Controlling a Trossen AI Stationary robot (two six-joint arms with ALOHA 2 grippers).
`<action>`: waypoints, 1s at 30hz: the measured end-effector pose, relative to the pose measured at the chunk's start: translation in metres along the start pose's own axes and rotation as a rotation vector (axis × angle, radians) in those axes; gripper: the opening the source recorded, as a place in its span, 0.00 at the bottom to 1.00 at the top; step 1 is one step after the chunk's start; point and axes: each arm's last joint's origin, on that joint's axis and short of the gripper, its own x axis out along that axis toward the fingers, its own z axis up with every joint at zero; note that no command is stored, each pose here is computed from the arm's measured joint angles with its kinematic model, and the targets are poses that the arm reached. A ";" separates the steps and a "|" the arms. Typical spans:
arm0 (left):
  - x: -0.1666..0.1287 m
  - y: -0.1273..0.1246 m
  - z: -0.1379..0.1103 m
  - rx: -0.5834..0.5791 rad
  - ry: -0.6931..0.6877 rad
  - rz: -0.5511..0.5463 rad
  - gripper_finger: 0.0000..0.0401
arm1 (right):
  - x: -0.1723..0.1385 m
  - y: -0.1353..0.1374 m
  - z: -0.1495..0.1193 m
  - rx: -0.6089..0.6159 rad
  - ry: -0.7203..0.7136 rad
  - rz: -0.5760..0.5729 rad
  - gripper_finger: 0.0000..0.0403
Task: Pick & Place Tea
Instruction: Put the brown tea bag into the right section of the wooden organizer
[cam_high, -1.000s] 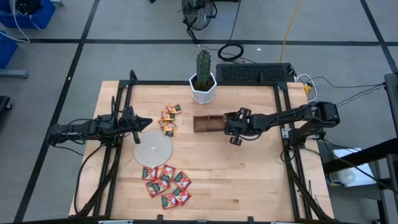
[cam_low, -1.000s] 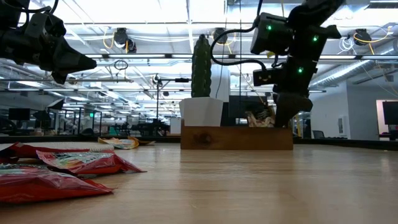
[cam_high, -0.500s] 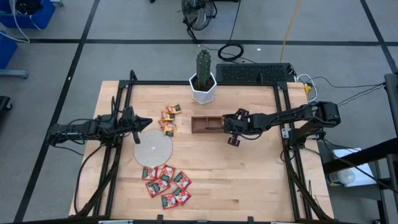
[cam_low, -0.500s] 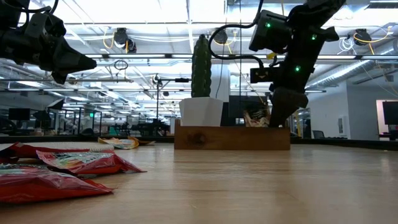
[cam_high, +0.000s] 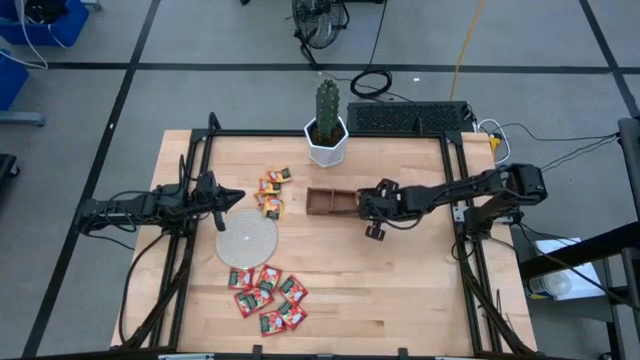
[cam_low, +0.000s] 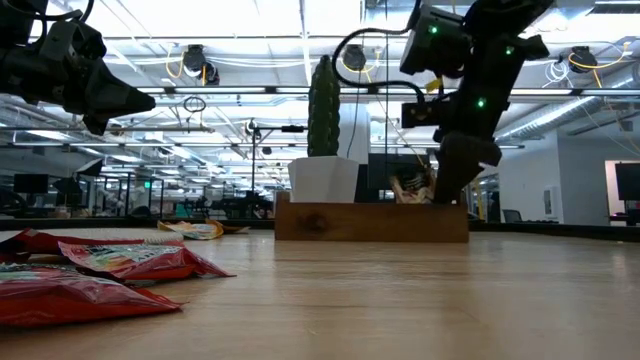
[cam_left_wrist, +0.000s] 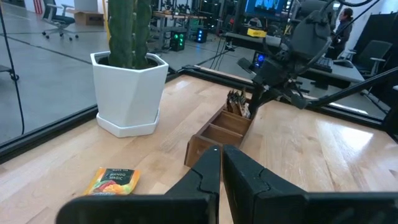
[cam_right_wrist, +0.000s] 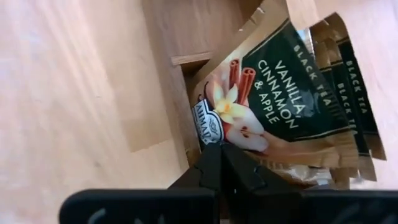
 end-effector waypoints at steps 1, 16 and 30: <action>0.000 0.000 0.000 0.000 0.000 0.000 0.05 | -0.002 0.002 0.000 0.004 -0.008 0.007 0.00; 0.000 0.000 0.000 0.000 0.000 0.000 0.05 | -0.037 0.000 -0.003 0.048 -0.208 -0.115 0.00; 0.000 0.000 0.000 0.000 0.000 0.000 0.05 | 0.003 0.006 -0.008 0.016 -0.091 -0.080 0.00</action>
